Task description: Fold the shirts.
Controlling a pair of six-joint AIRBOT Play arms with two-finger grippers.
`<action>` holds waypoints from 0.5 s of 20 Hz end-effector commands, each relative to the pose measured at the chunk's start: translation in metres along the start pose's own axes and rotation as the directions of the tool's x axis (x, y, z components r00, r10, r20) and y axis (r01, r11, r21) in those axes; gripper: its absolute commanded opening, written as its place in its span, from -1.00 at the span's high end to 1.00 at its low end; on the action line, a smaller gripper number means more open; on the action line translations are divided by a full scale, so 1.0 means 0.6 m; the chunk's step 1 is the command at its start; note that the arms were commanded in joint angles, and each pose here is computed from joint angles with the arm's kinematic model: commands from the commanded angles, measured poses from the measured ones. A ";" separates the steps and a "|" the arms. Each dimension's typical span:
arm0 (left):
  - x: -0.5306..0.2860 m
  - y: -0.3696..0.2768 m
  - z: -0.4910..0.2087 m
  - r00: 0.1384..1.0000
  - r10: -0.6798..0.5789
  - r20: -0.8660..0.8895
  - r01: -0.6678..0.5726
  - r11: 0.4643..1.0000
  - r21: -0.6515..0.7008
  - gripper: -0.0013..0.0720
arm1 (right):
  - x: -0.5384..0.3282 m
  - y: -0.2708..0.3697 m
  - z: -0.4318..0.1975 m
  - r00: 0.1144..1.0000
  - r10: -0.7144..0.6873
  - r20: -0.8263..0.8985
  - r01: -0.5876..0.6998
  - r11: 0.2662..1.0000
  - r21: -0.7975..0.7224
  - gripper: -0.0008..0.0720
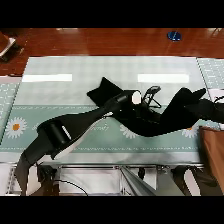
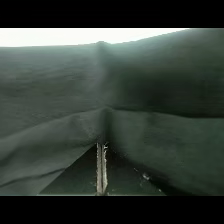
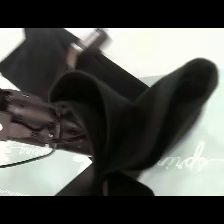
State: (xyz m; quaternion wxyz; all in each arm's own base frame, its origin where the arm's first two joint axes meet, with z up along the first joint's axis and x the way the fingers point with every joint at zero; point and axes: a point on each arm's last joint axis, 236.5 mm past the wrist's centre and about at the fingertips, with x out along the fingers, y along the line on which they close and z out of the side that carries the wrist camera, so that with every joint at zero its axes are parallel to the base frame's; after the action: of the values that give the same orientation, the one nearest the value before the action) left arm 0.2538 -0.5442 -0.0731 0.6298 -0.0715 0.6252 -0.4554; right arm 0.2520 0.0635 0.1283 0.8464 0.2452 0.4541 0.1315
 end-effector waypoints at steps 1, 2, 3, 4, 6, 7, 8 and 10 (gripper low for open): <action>-0.025 0.008 0.023 0.999 -0.033 0.008 0.033 0.999 -0.038 0.91 | -0.003 0.009 0.001 1.000 0.019 0.010 -0.019 1.000 0.003 0.90; -0.069 0.042 0.054 0.999 -0.025 0.046 0.028 0.997 -0.074 0.91 | -0.003 0.015 0.002 0.999 0.033 0.012 -0.033 0.999 0.005 0.90; -0.118 0.078 0.084 0.996 -0.013 0.087 0.023 0.994 -0.111 0.91 | -0.002 0.022 0.003 0.998 0.053 0.015 -0.053 0.999 0.009 0.90; -0.174 0.115 0.111 0.992 0.002 0.130 0.017 0.989 -0.145 0.91 | -0.002 0.030 0.006 0.997 0.076 0.019 -0.076 0.997 0.014 0.90; -0.309 0.181 0.150 0.973 0.048 0.226 -0.003 0.981 -0.196 0.91 | 0.009 0.052 0.015 0.993 0.118 0.009 -0.118 0.993 -0.003 0.90; -0.383 0.212 0.159 0.957 0.094 0.276 -0.035 0.977 -0.212 0.91 | 0.019 0.065 0.019 0.990 0.137 -0.005 -0.138 0.990 -0.020 0.90; -0.453 0.236 0.157 0.935 0.149 0.321 -0.078 0.971 -0.226 0.91 | 0.034 0.082 0.025 0.987 0.161 -0.019 -0.161 0.986 -0.038 0.90; -0.567 0.269 0.123 0.883 0.272 0.382 -0.182 0.950 -0.254 0.91 | 0.080 0.125 0.042 0.977 0.205 -0.057 -0.209 0.975 -0.077 0.90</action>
State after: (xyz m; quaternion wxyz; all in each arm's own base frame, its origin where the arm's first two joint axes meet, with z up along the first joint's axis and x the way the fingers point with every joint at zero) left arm 0.4430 -0.3546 0.0419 0.7367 -0.1728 0.5558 -0.3444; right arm 0.2747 0.1083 0.1422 0.8315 0.2562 0.4474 0.2069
